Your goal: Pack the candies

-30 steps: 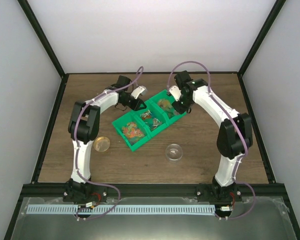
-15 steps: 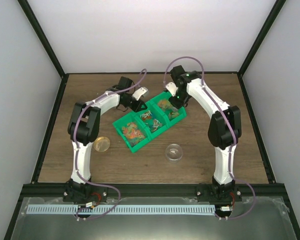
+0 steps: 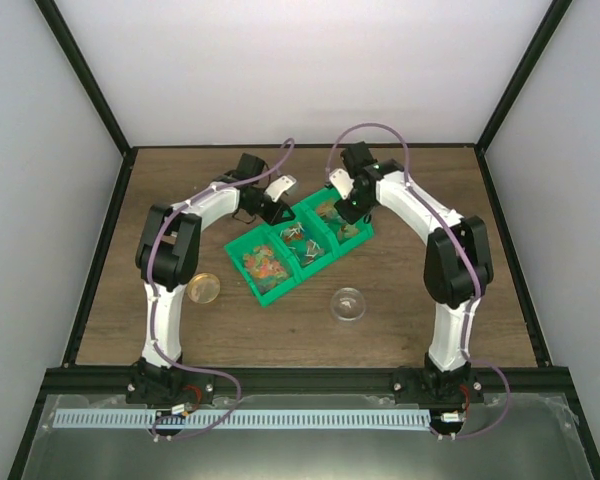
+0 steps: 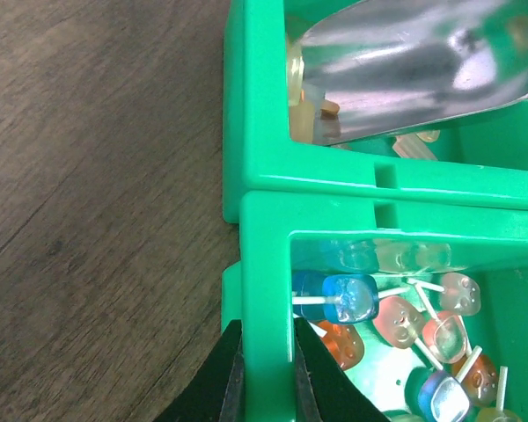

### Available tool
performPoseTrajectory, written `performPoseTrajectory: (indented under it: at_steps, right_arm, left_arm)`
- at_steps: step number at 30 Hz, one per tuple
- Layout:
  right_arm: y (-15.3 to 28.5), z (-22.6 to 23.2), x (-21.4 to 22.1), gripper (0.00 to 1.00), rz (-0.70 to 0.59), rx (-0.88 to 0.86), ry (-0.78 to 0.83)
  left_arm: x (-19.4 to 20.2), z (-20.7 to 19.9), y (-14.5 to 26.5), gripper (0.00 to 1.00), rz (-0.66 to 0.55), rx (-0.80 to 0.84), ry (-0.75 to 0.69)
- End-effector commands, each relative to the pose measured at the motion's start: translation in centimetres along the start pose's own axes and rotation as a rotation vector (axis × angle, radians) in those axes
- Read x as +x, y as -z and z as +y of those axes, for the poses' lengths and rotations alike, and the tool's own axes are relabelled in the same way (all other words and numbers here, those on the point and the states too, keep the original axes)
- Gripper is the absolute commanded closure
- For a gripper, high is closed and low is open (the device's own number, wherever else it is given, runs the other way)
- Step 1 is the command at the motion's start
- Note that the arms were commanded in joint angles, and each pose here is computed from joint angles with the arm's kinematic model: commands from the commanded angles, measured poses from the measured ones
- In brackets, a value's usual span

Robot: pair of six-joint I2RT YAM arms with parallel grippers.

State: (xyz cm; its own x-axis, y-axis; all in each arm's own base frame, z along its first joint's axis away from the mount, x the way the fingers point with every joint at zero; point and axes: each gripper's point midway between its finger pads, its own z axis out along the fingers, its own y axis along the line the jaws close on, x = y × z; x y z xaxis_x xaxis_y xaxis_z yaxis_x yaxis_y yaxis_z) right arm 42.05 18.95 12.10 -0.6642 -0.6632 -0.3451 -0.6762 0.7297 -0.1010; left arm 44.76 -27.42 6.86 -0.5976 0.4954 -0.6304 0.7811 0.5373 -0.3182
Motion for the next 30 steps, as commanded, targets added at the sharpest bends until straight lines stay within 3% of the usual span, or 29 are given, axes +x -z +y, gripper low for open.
performPoseTrajectory:
  at_steps: [1,6,12,18,30]
  right_arm:
    - [-0.6,0.6,0.7,0.99,-0.055,0.005,-0.009]
    - [-2.6,1.5,2.0,0.99,-0.181,0.017,0.027]
    - [-1.0,2.0,1.2,0.99,-0.379,0.020,0.049]
    - [-1.0,2.0,2.5,0.99,-0.427,-0.006,0.035]
    - [2.8,1.7,1.8,0.99,-0.672,0.002,-0.018]
  left_arm:
    - [-1.0,-3.9,0.2,0.96,-0.033,0.168,-0.006]
    - [-0.5,-3.6,-0.3,0.96,-0.016,0.171,0.005]
    - [-0.6,-1.8,0.1,0.96,-0.019,0.133,0.041]
    - [-0.7,-0.6,0.5,0.96,-0.009,0.103,0.050]
    - [-1.1,0.4,1.3,0.96,-0.017,0.037,0.036]
